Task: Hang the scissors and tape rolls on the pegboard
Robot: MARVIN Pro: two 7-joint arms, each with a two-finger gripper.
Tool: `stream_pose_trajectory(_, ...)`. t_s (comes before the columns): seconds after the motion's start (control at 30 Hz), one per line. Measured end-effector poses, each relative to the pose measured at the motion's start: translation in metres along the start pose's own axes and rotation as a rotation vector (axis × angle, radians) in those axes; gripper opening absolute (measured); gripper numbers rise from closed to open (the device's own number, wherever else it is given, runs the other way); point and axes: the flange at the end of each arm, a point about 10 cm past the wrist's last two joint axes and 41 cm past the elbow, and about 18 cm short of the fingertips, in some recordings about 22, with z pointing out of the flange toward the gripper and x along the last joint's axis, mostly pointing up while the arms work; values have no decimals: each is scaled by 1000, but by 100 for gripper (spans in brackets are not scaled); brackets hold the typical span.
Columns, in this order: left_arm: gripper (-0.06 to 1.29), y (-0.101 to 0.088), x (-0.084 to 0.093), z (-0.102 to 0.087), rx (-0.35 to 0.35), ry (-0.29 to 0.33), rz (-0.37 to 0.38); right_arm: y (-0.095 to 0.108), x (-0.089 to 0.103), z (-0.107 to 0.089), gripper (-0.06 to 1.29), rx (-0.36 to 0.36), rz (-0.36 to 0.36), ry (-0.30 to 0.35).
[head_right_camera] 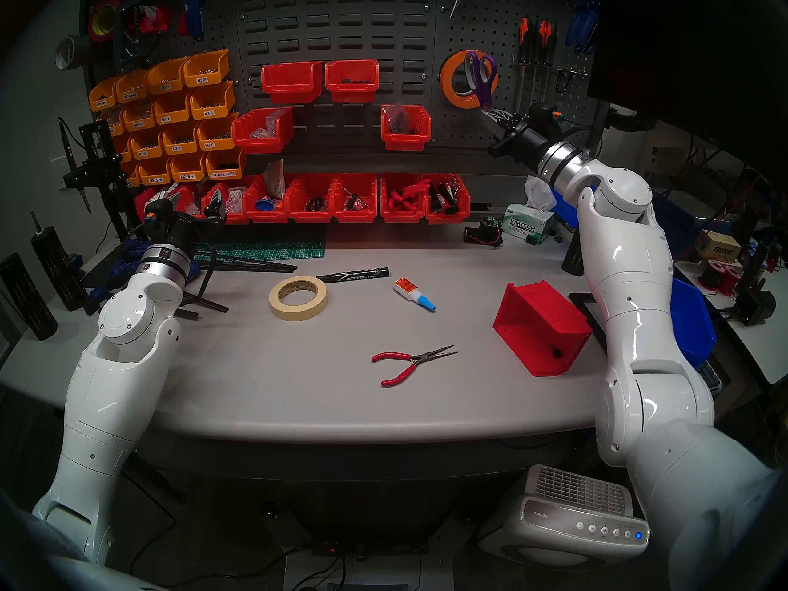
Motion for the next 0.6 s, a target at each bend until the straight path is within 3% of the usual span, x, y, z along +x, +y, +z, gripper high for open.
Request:
stream_pose_trajectory(0.27, 123, 0, 0, 0, 0, 0, 0, 5, -17, 0, -4, -14, 77, -19)
stream_pose_trajectory(0.6, 123, 0, 0, 0, 0, 0, 0, 4, -24, 4, -4, -1, 105, -20)
